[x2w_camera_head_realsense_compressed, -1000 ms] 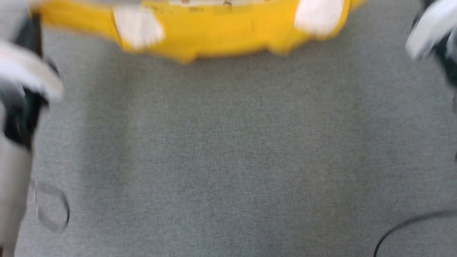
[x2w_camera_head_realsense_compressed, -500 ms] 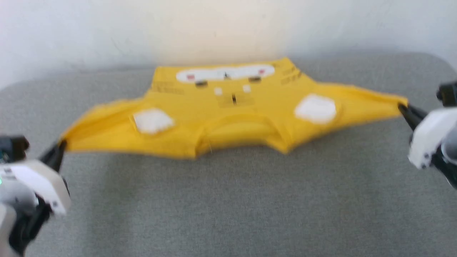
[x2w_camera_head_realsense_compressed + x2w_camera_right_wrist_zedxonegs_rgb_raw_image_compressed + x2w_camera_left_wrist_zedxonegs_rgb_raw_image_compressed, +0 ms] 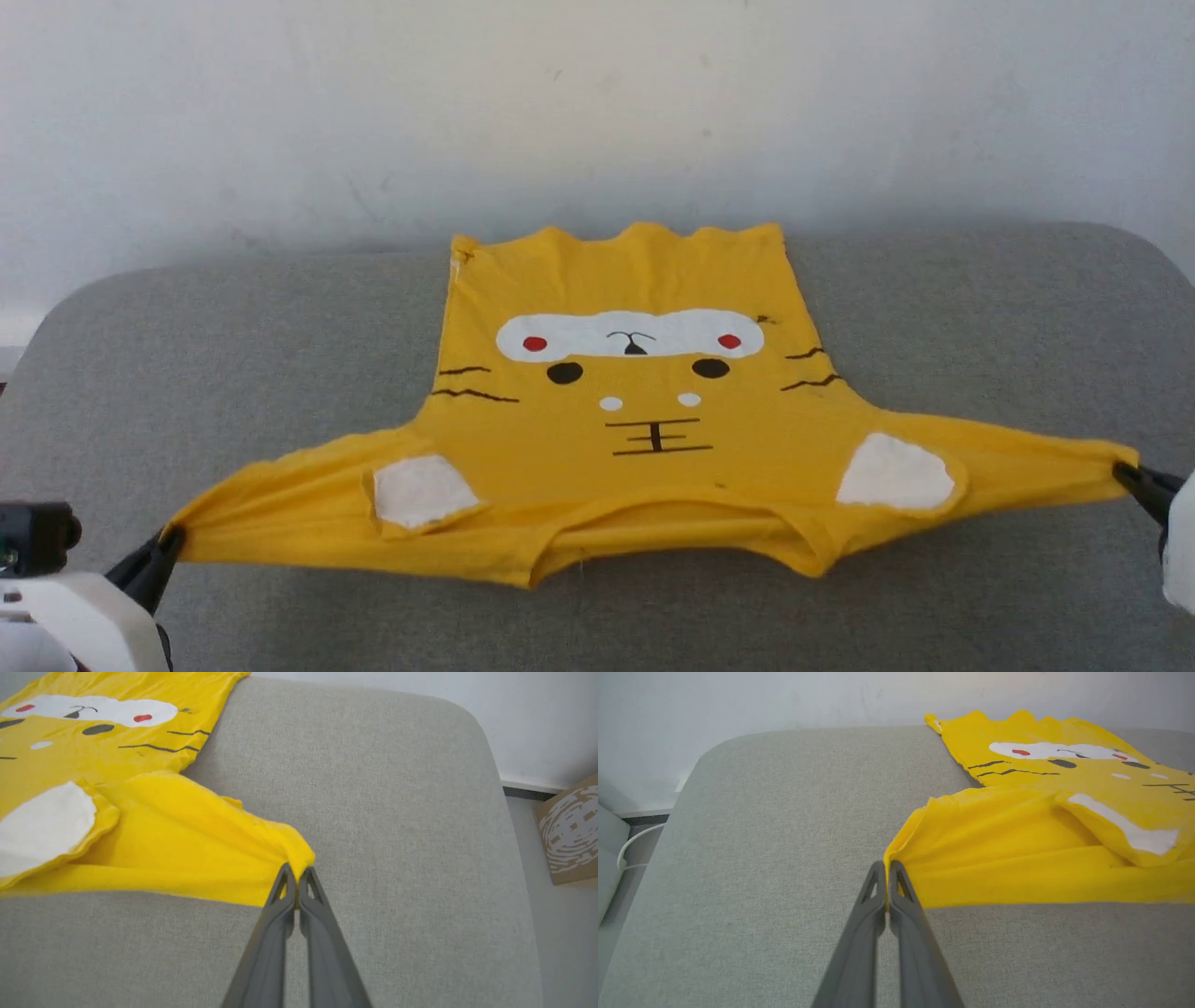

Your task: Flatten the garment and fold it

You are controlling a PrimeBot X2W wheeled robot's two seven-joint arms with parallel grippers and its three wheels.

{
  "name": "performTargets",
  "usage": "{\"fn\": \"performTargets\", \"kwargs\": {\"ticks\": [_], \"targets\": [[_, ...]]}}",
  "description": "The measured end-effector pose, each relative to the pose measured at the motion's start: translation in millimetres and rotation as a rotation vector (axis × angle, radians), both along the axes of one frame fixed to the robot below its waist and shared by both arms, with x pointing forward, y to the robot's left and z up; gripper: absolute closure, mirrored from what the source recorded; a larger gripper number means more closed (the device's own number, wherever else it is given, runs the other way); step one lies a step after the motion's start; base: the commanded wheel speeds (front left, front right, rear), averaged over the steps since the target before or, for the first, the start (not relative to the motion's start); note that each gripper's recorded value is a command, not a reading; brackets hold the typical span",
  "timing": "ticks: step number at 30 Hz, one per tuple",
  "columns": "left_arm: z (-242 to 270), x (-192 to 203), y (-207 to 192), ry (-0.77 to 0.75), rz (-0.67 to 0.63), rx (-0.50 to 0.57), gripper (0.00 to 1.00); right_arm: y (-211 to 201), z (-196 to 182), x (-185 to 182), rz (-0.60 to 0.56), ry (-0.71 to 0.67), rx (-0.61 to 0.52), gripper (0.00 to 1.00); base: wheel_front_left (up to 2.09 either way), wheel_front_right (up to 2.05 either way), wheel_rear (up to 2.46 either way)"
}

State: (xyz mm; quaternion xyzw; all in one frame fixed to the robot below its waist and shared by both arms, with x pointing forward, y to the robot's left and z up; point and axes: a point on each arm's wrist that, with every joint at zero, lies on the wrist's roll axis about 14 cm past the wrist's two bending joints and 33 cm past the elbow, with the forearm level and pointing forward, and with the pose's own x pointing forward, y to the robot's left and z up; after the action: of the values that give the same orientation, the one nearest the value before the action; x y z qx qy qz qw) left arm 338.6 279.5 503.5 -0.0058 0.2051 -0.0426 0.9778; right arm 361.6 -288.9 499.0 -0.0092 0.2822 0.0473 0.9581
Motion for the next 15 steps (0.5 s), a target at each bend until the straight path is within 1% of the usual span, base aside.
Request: {"fn": "performTargets", "kwargs": {"ticks": [5,8,11,13,15], "targets": [[-18,-26,-10,0.097,-0.022,-0.032,1.00,3,-24,-36,-0.004,0.152,0.006,1.00,0.00,0.00,0.00],[-31,-37,-27,0.155,-0.057,-0.074,1.00,4,-46,-57,-0.012,0.254,0.002,1.00,0.00,0.00,0.00],[-45,-50,-53,0.207,-0.142,-0.099,1.00,12,-65,-72,-0.006,0.339,0.010,1.00,0.00,0.00,0.00],[-54,-56,-67,0.237,-0.165,-0.131,1.00,13,-78,-82,0.001,0.403,-0.012,1.00,0.00,0.00,0.00],[-66,-64,-75,0.279,-0.185,-0.128,1.00,13,-88,-90,0.008,0.453,-0.030,1.00,0.00,0.00,0.00]]}}
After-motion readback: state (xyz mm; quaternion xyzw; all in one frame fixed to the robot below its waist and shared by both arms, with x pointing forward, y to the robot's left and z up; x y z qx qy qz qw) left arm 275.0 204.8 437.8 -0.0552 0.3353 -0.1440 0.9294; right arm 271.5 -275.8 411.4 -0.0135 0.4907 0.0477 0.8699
